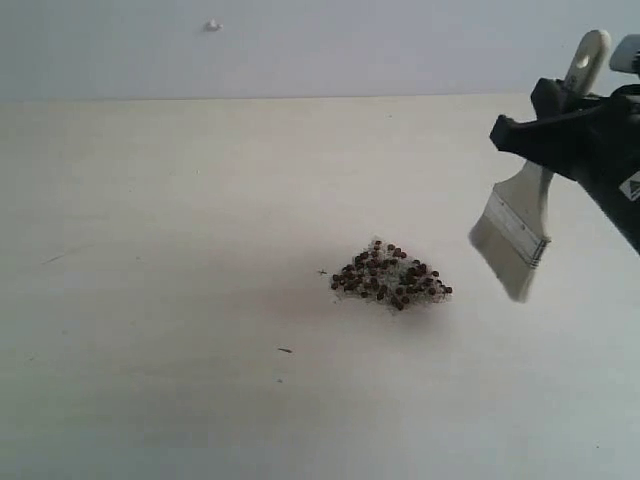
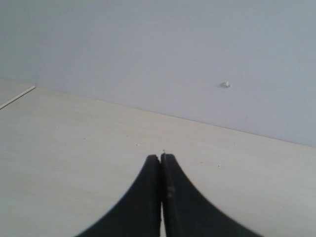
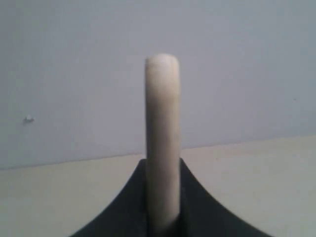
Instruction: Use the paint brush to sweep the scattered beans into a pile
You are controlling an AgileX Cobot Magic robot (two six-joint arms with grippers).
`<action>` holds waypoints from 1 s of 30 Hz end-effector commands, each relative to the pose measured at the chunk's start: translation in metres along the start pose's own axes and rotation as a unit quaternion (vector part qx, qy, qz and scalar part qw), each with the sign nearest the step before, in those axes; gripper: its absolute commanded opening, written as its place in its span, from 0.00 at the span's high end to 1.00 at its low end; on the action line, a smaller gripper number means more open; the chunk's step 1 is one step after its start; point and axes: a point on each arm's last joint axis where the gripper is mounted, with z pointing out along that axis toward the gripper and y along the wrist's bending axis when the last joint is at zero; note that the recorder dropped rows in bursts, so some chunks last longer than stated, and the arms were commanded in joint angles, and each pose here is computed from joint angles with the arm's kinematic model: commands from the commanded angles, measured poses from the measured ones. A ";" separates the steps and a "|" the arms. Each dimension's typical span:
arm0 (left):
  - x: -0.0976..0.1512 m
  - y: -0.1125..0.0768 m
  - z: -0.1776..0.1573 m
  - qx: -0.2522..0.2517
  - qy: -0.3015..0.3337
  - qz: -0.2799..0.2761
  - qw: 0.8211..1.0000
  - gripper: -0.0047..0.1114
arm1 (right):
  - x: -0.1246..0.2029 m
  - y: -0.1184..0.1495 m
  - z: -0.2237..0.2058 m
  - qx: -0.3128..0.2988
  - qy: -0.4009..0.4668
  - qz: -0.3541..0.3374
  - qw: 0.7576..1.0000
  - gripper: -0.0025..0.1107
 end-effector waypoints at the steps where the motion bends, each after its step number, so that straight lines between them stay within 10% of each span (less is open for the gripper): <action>1: -0.001 0.000 -0.001 -0.001 -0.005 -0.001 1.000 0.96 | 0.012 0.005 -0.001 0.019 0.022 0.003 1.000 0.98; 13: -0.001 0.000 -0.001 -0.001 -0.005 -0.001 1.000 0.96 | 0.053 0.012 0.003 0.006 0.113 0.044 0.993 0.98; 30: -0.001 0.000 -0.001 -0.001 -0.005 -0.001 1.000 0.96 | 0.027 0.019 0.005 -0.014 0.066 0.043 0.997 0.98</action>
